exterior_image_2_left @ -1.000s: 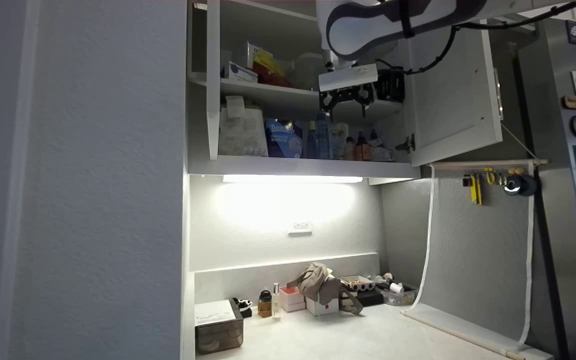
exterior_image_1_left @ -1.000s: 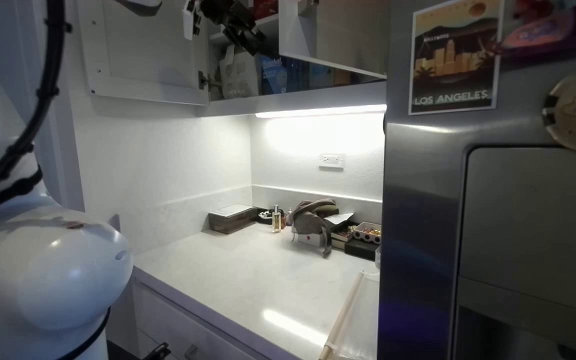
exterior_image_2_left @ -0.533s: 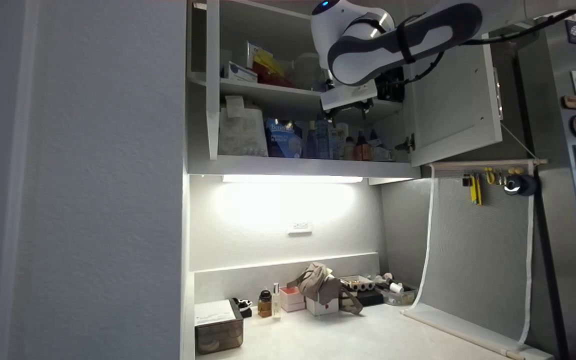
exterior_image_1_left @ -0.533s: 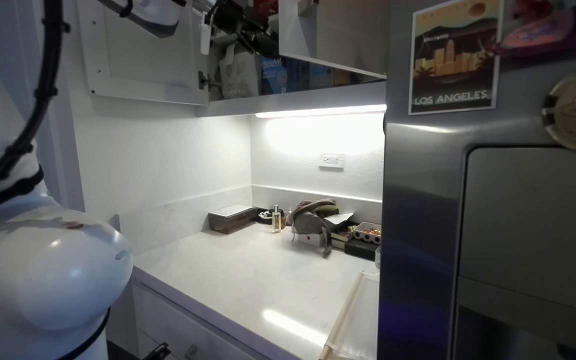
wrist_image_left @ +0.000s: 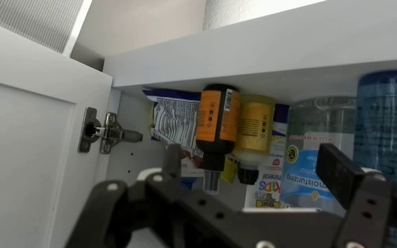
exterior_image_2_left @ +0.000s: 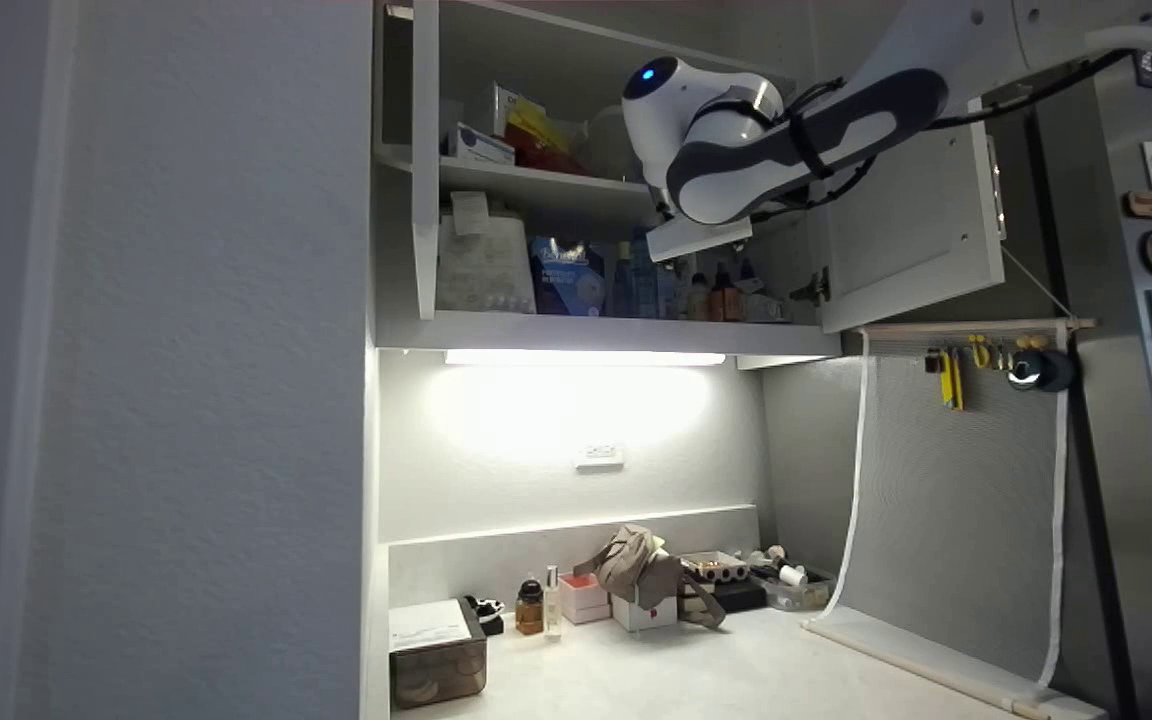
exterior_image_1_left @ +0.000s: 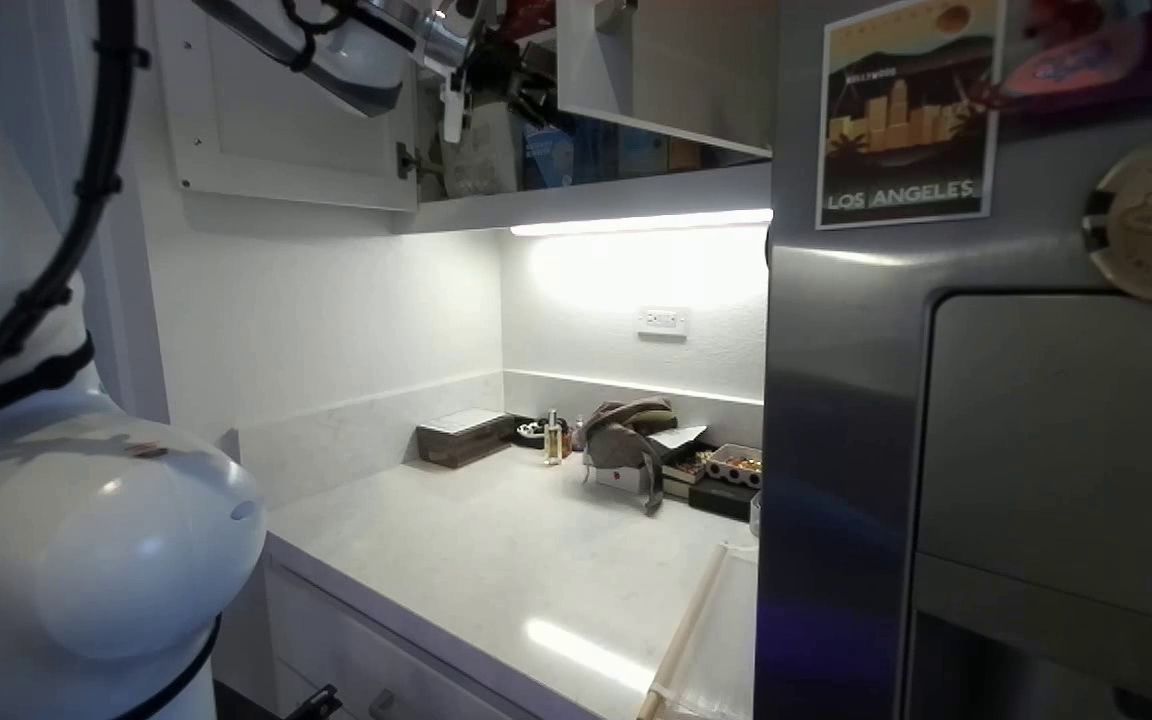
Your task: Open the right cupboard door, take the brown bottle out of the cupboard, and put it on the counter
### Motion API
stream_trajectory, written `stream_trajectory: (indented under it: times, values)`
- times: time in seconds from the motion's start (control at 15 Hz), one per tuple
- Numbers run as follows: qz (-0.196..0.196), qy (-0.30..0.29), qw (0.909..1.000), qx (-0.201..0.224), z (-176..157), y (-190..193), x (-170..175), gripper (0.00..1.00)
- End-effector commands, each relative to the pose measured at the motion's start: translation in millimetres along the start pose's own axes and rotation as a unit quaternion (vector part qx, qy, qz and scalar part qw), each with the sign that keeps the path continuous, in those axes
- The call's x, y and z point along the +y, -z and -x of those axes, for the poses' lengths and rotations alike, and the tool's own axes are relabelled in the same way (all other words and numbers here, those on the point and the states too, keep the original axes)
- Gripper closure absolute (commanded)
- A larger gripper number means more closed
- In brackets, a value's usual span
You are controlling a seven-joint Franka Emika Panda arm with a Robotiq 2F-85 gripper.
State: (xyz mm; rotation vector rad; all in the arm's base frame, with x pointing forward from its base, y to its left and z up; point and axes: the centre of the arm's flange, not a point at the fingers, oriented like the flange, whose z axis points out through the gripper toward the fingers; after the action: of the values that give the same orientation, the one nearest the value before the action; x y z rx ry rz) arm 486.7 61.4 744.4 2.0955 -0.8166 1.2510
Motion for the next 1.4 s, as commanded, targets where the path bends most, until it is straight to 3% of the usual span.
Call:
stream_trajectory:
  times: [0.0,0.6,1.33]
  values:
    - [0.006,-0.027,0.9994,0.020,7.0,-22.8,-8.9,0.00]
    - [0.048,-0.059,0.9954,0.059,10.0,-80.4,-2.1,0.00]
    - [0.056,-0.087,0.9900,0.097,24.3,-113.5,-20.5,0.00]
